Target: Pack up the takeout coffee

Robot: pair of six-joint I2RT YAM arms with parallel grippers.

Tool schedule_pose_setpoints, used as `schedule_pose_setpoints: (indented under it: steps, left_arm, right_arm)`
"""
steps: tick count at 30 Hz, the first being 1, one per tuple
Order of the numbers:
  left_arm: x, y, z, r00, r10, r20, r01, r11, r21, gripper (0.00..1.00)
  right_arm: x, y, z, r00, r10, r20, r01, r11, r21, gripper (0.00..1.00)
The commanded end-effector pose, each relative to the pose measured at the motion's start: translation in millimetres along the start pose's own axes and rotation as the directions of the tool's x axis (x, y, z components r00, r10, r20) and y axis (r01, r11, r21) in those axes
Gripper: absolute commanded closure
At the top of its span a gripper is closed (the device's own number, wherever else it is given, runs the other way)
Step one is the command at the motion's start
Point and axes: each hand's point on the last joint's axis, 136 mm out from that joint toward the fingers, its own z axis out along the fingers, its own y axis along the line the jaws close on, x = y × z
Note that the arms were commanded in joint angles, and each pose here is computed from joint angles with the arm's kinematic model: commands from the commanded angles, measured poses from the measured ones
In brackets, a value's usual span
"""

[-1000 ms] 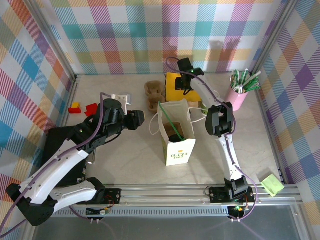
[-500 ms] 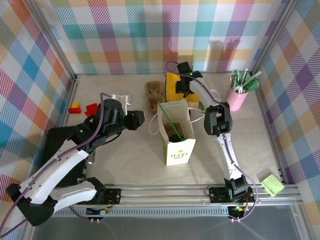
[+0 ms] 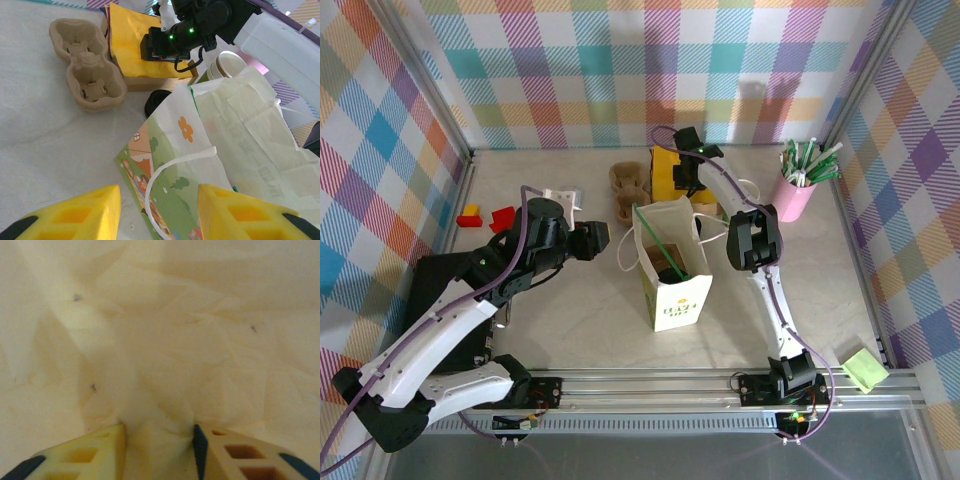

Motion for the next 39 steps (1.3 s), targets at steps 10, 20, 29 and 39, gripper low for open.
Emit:
schedule_pose_setpoints:
  steps: [10,20,29,39]
  left_arm:
    - [-0.7,-1.4,-4.4,1.0,0.0,0.017,-0.001,1.0,0.012,0.56]
    - [-3.1,-1.4,-8.7,1.0,0.005,0.024,-0.005,1.0,0.009,0.56]
    - [-14.1,-9.3,-13.1,0.999,0.003,0.042,-0.004,1.0,0.029,0.56]
    - [-35.0,-41.2,-4.6,0.998,0.056,0.001,-0.056,0.997,0.059,0.58]
  right_arm:
    - [-35.6,-1.3,-46.9,0.995,0.012,0.096,-0.008,0.999,-0.044,0.9]
    - [-72.6,-1.9,-128.5,0.974,0.03,0.224,-0.007,0.995,-0.1,1.0]
    - [-85.4,-15.6,-217.5,0.952,0.056,0.301,-0.014,0.99,-0.139,1.0]
    - [-64.4,-20.3,-326.7,0.942,0.083,0.326,0.004,0.966,-0.257,1.0]
